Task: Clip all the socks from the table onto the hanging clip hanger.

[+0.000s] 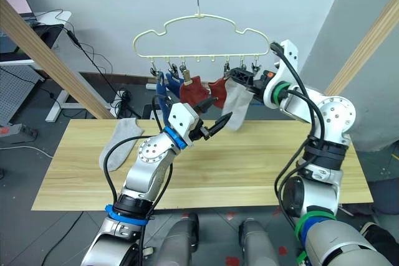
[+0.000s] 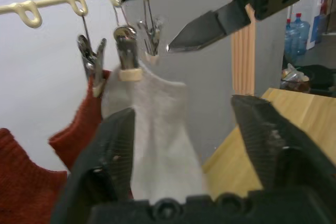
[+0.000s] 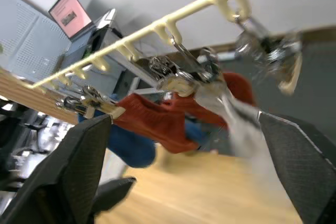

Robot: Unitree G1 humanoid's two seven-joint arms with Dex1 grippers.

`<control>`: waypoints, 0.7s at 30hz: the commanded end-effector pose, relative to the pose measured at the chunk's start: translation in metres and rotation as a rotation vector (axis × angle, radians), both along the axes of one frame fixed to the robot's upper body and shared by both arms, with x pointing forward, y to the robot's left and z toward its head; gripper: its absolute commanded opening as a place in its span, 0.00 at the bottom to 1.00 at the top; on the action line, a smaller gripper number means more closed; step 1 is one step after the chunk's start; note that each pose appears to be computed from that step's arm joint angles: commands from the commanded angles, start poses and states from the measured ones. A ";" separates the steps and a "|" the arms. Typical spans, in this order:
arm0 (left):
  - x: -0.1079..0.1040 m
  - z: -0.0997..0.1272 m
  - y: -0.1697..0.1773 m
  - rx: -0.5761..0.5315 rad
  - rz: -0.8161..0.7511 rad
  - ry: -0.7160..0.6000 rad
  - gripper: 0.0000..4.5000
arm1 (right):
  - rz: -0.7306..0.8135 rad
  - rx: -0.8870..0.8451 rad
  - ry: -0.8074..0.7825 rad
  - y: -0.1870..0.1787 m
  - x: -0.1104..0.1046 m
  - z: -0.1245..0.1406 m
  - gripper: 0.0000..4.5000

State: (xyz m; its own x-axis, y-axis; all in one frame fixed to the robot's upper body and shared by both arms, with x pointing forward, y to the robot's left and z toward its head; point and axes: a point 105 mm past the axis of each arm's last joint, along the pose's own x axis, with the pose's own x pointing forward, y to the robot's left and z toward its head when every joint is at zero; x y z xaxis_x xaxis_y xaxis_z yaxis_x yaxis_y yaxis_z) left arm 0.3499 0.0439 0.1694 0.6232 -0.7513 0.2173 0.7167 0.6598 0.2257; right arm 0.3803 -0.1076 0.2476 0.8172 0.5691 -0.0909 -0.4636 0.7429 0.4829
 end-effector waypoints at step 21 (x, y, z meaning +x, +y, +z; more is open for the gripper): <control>-0.045 0.033 0.069 -0.018 -0.055 0.204 1.00 | -0.353 -0.423 -0.562 0.004 0.004 -0.005 0.62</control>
